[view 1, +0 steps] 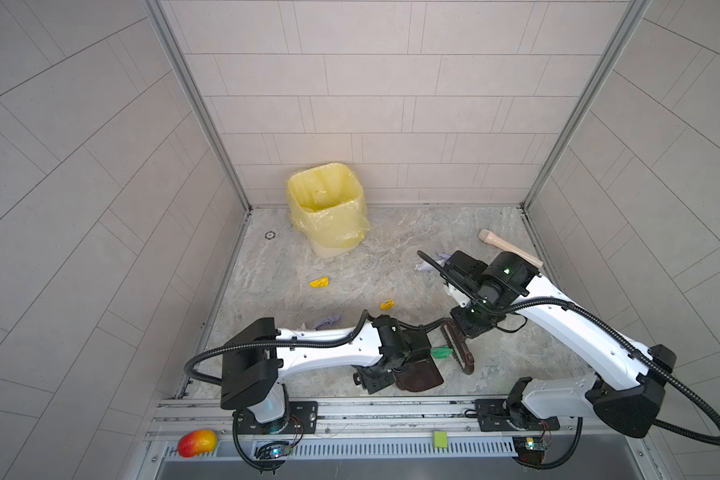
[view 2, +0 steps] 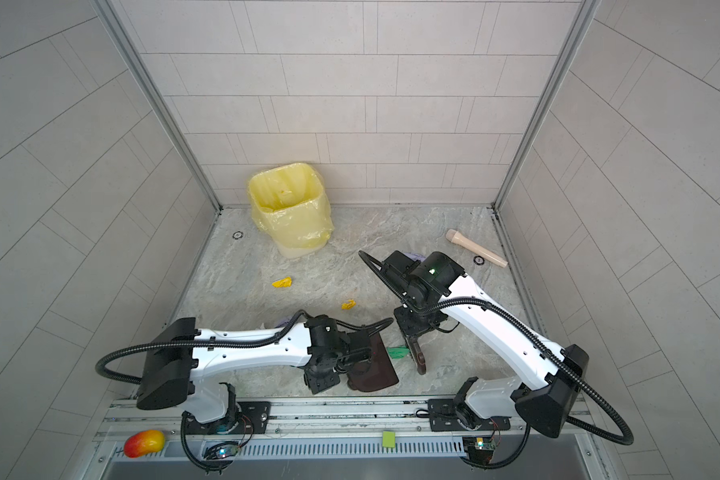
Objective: Sweep away the paper scraps from the table
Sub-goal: 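Sweep the green scrap into the dustpan with the right gripper's brush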
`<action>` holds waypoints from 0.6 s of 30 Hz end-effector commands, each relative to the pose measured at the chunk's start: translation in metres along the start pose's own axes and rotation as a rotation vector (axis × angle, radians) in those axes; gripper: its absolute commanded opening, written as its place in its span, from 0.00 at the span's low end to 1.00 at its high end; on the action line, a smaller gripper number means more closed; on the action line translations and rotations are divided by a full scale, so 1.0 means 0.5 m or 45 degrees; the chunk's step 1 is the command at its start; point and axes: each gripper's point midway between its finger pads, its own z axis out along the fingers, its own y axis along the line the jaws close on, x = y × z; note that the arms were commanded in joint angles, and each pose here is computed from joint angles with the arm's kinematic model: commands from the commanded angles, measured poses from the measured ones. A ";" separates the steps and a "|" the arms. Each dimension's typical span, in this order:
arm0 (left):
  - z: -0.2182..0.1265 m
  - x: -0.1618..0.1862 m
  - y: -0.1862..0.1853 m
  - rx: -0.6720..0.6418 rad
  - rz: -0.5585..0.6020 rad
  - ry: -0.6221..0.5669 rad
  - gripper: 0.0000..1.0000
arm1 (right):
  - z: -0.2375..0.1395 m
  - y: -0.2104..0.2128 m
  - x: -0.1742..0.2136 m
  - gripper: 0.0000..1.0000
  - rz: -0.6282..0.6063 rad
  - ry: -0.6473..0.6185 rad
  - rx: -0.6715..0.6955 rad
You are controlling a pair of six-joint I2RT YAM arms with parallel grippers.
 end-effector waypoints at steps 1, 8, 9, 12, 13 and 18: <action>-0.007 -0.009 0.002 0.003 -0.001 -0.012 0.00 | -0.013 0.034 0.002 0.00 -0.011 -0.020 -0.118; -0.007 -0.014 -0.001 0.012 -0.012 -0.036 0.00 | -0.035 0.097 -0.006 0.00 -0.014 -0.074 -0.312; -0.007 -0.014 0.000 0.012 -0.014 -0.038 0.00 | -0.038 0.102 -0.007 0.00 -0.017 -0.082 -0.330; -0.008 -0.015 0.003 0.000 -0.017 -0.046 0.00 | -0.049 0.119 -0.009 0.00 -0.026 -0.104 -0.386; -0.009 -0.016 0.005 -0.006 -0.017 -0.049 0.00 | -0.054 0.123 -0.010 0.00 -0.029 -0.111 -0.404; -0.017 -0.016 0.012 -0.028 -0.034 -0.077 0.00 | -0.075 0.134 -0.010 0.00 -0.030 -0.152 -0.464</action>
